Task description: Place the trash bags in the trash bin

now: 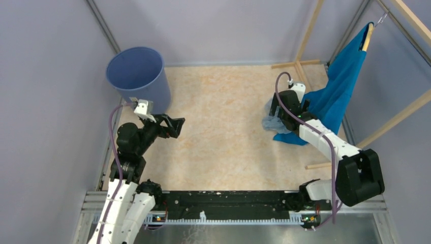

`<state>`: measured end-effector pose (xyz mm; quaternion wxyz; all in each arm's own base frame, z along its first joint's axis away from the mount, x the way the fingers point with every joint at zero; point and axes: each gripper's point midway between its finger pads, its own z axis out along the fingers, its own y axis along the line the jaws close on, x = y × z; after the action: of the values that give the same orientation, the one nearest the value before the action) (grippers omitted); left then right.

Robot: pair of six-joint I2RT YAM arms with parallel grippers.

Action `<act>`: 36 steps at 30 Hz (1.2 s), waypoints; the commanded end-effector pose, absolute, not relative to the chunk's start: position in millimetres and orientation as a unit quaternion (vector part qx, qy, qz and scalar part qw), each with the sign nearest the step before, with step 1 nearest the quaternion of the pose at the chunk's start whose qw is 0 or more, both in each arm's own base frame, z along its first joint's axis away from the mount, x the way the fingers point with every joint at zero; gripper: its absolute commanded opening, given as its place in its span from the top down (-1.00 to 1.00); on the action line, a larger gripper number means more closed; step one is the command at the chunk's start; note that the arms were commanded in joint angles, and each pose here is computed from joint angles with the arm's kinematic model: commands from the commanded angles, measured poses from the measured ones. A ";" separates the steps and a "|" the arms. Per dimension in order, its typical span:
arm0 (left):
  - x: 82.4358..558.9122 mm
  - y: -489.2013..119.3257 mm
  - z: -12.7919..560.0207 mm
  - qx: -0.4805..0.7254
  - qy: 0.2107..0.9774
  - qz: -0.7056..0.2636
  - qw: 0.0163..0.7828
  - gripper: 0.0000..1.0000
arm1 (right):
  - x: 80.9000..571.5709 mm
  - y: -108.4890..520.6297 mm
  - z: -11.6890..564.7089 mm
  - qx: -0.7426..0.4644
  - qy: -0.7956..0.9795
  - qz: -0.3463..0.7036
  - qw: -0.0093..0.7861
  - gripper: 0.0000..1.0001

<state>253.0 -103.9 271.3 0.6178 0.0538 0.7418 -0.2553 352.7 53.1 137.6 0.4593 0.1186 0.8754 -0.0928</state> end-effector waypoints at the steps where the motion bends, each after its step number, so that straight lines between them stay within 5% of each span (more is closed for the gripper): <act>1: 250.8 -109.8 281.4 0.077 0.724 -0.261 0.634 -0.97 | 377.6 93.9 123.0 0.093 0.880 0.052 0.463 -0.94; 3: 249.8 -110.7 281.9 0.079 0.722 -0.263 0.634 -0.97 | 375.1 126.2 110.1 0.034 0.892 0.122 0.434 -0.71; 7: 249.6 -111.2 278.9 0.078 0.726 -0.264 0.630 -0.97 | 354.1 185.0 96.8 -0.082 0.892 0.242 0.374 0.05; 13: 249.1 -118.6 270.6 0.087 0.735 -0.281 0.610 -0.97 | 298.7 262.6 108.4 -0.236 0.866 0.250 0.362 0.16; 20: 246.3 -138.1 246.3 0.109 0.764 -0.327 0.545 -0.97 | 221.4 338.0 118.4 -0.331 0.815 0.349 0.322 0.13; 23: 239.9 -145.5 227.8 0.106 0.788 -0.349 0.496 -0.97 | 211.4 344.7 131.1 -0.316 0.806 0.385 0.319 -0.10; 27: 226.0 -163.5 216.2 0.105 0.802 -0.391 0.439 -0.97 | 216.0 329.2 146.4 -0.280 0.809 0.371 0.358 -0.54; 36: 212.4 -212.7 161.9 0.080 0.859 -0.391 0.320 -0.97 | 222.1 269.0 153.9 -0.214 0.828 0.290 0.430 -0.74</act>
<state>213.2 -196.6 180.0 0.3513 0.1024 0.8374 -0.4060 212.9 295.4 152.2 0.3919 -0.2535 0.8197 0.3322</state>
